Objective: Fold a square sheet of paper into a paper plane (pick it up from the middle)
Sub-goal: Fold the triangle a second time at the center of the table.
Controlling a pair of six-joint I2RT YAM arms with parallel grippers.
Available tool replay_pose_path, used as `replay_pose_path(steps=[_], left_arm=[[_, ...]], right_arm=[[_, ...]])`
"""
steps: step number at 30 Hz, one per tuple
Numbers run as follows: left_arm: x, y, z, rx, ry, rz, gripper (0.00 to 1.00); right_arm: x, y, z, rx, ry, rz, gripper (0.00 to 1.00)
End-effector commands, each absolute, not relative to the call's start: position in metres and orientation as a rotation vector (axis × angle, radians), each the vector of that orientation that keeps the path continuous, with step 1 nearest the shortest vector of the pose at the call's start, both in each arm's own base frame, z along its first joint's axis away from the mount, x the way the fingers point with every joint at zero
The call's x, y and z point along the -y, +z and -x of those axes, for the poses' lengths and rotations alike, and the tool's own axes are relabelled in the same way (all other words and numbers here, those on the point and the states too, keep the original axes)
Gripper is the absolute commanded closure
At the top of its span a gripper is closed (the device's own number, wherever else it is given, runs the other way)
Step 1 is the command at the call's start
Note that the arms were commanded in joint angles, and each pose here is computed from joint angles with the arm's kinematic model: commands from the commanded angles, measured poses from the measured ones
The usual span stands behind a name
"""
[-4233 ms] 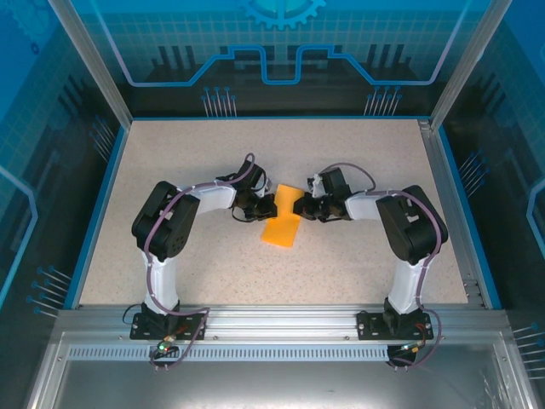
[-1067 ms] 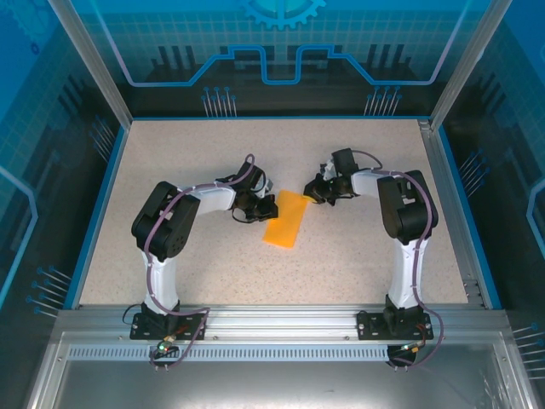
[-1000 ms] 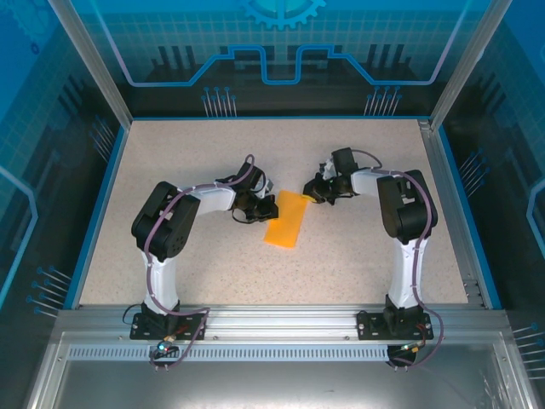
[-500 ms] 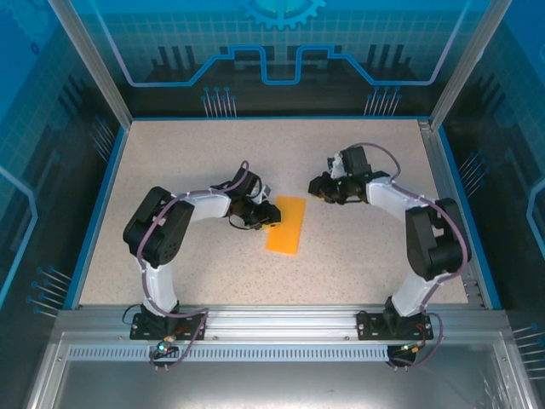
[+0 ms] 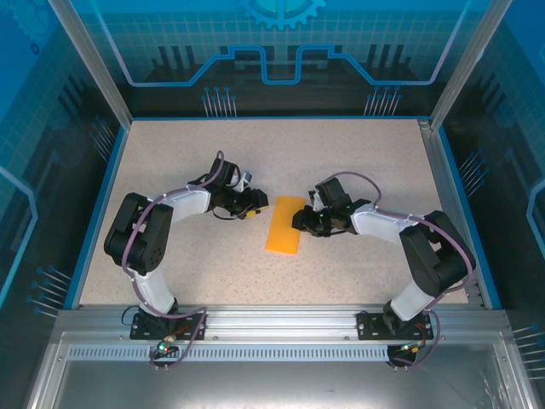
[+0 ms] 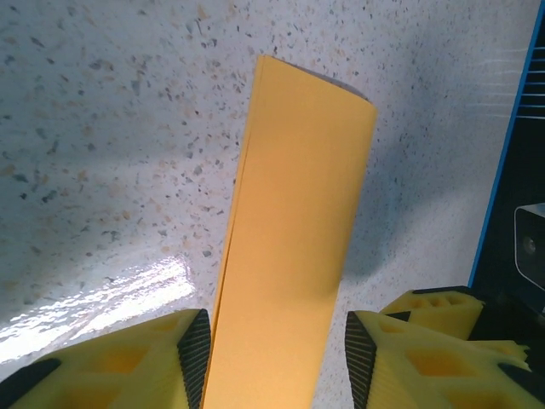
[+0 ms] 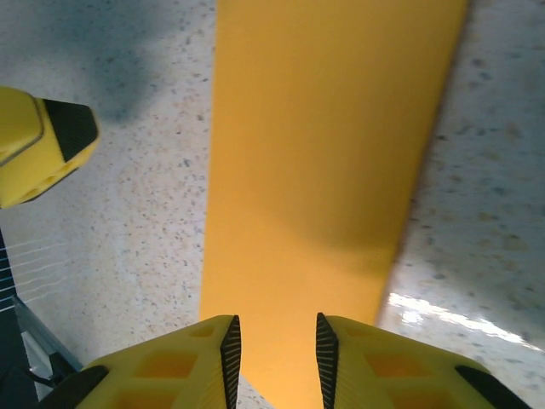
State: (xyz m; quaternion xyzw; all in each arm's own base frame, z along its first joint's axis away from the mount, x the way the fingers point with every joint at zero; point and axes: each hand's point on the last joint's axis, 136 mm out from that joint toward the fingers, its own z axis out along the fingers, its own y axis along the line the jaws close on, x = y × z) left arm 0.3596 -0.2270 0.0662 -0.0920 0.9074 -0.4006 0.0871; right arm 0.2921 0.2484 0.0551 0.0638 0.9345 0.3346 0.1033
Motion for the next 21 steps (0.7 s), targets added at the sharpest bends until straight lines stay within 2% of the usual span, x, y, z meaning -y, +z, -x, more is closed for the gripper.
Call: replay_pose_path(steps=[1,21], left_arm=[[0.236,0.07,-0.351,-2.705,-1.297,0.265,0.51],[0.246,0.065,-0.338,-2.763,-1.322,0.21,0.5]], right_arm=[[-0.259,0.055,-0.299,-2.744,1.022,-0.21,0.68],[-0.241,0.006,-0.279,-2.885,0.881,-0.274,0.68]])
